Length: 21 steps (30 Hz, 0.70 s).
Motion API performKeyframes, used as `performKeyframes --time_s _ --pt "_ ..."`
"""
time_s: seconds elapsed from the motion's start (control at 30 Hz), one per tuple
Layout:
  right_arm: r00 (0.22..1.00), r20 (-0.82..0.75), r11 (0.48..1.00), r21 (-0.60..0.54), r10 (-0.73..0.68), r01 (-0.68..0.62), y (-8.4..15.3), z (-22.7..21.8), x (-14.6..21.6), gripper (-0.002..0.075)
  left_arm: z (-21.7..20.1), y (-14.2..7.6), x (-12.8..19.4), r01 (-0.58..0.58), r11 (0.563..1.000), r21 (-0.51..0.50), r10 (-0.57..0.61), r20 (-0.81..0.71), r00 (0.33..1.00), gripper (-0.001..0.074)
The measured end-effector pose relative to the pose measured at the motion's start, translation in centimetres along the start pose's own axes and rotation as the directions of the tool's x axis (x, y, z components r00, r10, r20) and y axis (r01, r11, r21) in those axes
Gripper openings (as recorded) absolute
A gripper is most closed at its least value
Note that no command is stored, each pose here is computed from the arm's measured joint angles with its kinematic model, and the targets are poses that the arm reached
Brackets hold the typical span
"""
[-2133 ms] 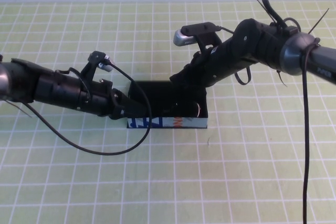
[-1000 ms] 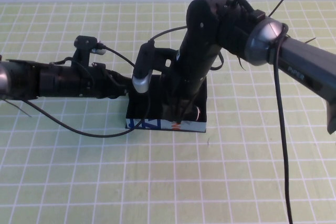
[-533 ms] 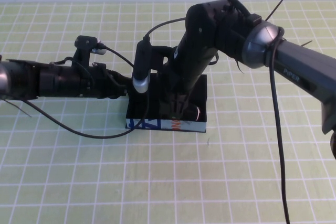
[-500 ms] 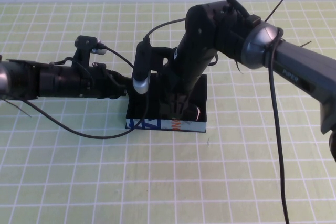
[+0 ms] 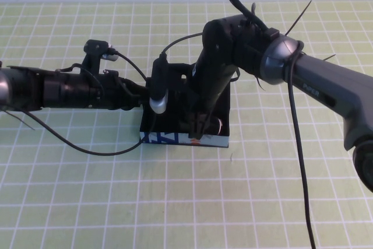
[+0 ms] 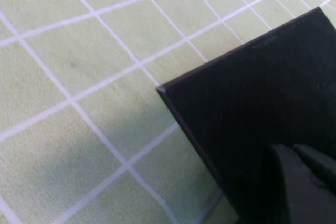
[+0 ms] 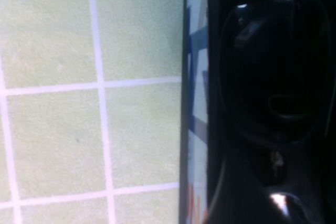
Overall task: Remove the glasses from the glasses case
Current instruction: Pick up the glasses from the glasses case
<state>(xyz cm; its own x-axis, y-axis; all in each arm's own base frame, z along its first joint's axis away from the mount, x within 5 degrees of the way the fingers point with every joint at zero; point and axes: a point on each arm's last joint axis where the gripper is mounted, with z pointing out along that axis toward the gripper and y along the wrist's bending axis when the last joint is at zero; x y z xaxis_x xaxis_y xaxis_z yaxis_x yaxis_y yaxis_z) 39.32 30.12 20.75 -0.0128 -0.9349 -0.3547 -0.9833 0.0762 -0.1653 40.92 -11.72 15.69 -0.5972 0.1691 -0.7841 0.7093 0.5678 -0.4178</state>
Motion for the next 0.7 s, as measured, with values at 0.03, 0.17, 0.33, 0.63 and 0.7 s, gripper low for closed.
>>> performKeyframes --time_s 0.03,0.17,0.33,0.63,0.7 --pt "1.000 0.000 1.000 0.003 -0.003 0.003 -0.03 0.00 0.00 0.0317 0.00 0.00 0.00 0.000 1.000 0.000 0.000 0.000 1.000 -0.0004" --pt "1.000 0.000 1.000 0.007 -0.004 0.004 -0.07 0.00 0.00 0.0317 0.00 0.00 0.00 0.000 1.000 0.000 0.000 0.000 1.000 -0.0004" --pt "1.000 -0.001 1.000 0.008 -0.005 0.005 -0.07 0.00 0.01 0.0295 0.00 -0.01 0.00 0.000 1.000 0.001 0.000 0.000 1.000 -0.0004" --pt "1.000 -0.009 1.000 -0.001 -0.003 0.003 -0.05 0.60 0.17 0.0220 0.00 -0.02 0.00 0.000 1.000 0.002 0.000 0.000 1.000 -0.0004" --pt "1.000 -0.010 1.000 -0.003 -0.003 0.003 -0.04 0.70 0.20 0.0220 0.00 -0.02 0.00 0.000 1.000 0.002 0.000 0.000 1.000 -0.0004"
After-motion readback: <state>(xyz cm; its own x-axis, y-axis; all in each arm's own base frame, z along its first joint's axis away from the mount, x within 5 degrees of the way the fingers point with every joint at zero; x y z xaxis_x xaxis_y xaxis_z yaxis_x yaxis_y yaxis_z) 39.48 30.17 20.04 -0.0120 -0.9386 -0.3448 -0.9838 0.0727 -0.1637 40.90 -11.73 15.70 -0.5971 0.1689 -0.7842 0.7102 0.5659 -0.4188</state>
